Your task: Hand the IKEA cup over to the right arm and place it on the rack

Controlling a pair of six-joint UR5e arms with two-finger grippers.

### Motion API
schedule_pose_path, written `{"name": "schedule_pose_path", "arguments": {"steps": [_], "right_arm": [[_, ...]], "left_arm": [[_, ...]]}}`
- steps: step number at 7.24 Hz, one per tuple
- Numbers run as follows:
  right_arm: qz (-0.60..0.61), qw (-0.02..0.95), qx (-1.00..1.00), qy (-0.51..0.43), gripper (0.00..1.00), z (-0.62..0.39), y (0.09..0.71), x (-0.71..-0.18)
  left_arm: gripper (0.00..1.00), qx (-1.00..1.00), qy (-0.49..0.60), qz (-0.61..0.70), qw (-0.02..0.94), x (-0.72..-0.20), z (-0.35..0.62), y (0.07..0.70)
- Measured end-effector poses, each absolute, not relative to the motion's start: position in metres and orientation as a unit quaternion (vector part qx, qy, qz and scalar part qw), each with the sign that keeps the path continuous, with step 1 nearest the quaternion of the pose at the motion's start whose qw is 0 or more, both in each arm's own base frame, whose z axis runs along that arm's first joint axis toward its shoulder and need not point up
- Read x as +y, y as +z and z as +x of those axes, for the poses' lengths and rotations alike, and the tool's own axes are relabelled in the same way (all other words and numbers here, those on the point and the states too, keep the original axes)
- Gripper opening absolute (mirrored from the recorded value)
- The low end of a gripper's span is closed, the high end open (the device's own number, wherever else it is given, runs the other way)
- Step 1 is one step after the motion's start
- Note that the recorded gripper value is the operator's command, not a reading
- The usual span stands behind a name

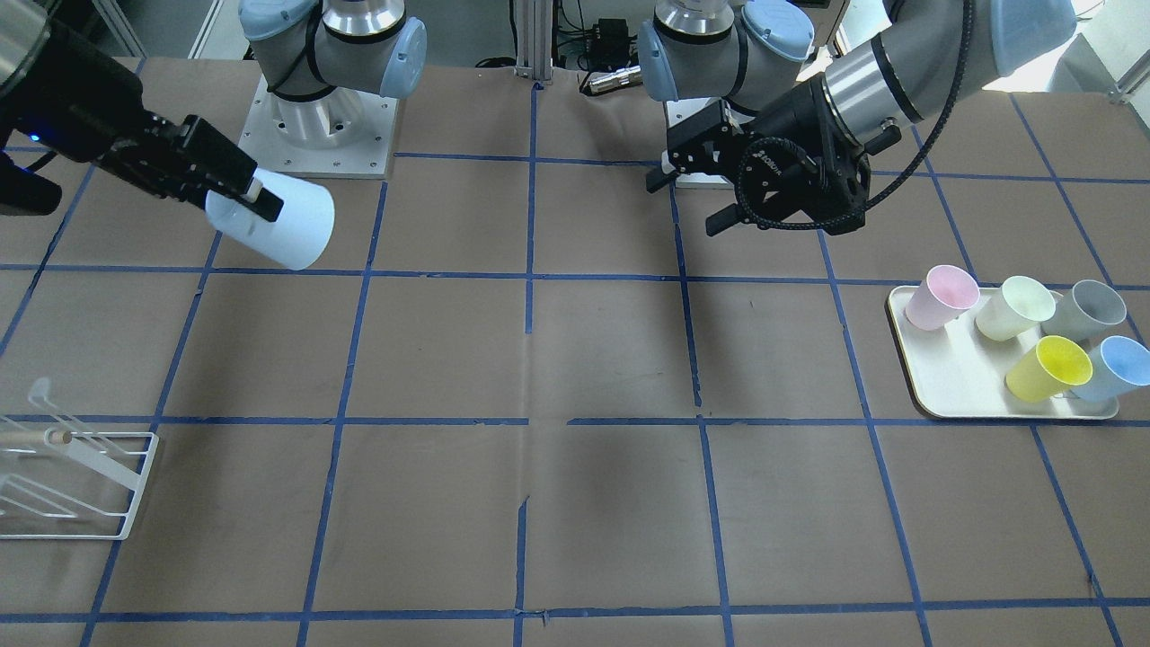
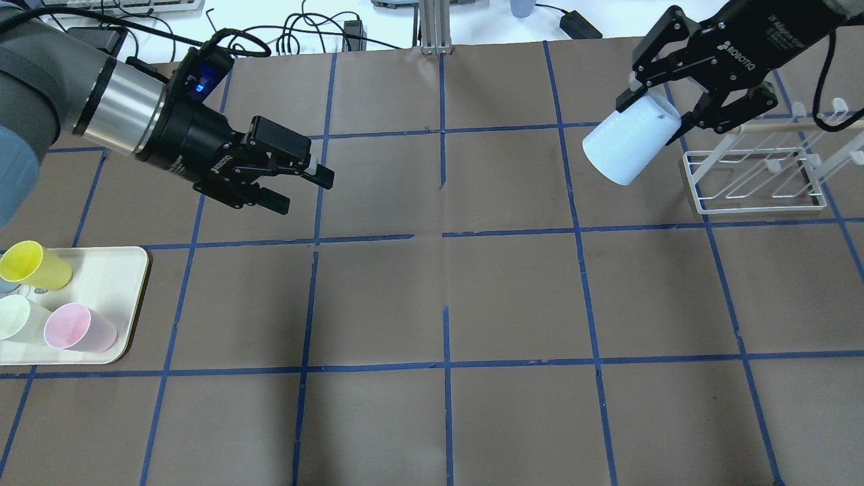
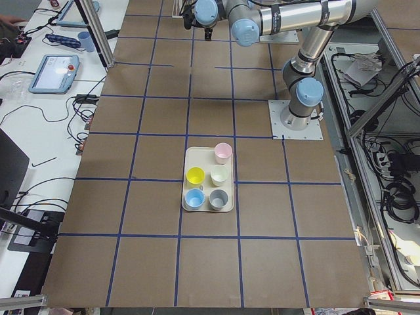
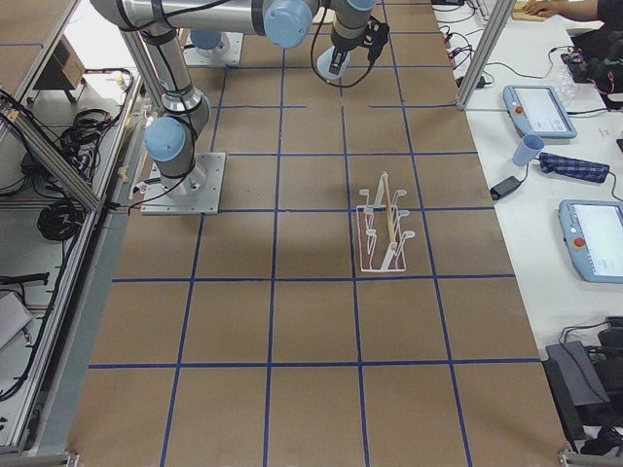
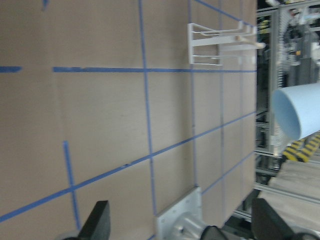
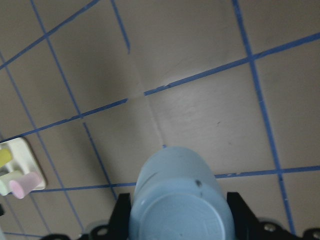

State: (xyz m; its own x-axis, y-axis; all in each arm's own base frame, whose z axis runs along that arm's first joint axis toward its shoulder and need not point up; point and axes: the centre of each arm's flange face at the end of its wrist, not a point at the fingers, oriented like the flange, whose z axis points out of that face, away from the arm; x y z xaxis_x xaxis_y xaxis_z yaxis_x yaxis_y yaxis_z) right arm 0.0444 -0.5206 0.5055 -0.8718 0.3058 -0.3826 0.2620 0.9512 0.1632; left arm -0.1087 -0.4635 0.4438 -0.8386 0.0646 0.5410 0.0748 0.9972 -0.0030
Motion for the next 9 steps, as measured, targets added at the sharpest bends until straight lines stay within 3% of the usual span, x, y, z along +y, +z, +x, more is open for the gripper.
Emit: {"name": "schedule_pose_path", "arguments": {"steps": [4,9], "right_arm": [[0.086,0.046,0.995,-0.003,0.14,-0.015,0.478,-0.557],[0.05,0.014,0.998,-0.032,0.12,-0.109,0.433,-0.583]], "left_arm": [[1.0,-0.997,0.03,-0.068,0.036,-0.466,-0.094,0.457],[1.0,-0.995,0.053,-0.089,-0.006,-0.457,-0.134,0.497]]}}
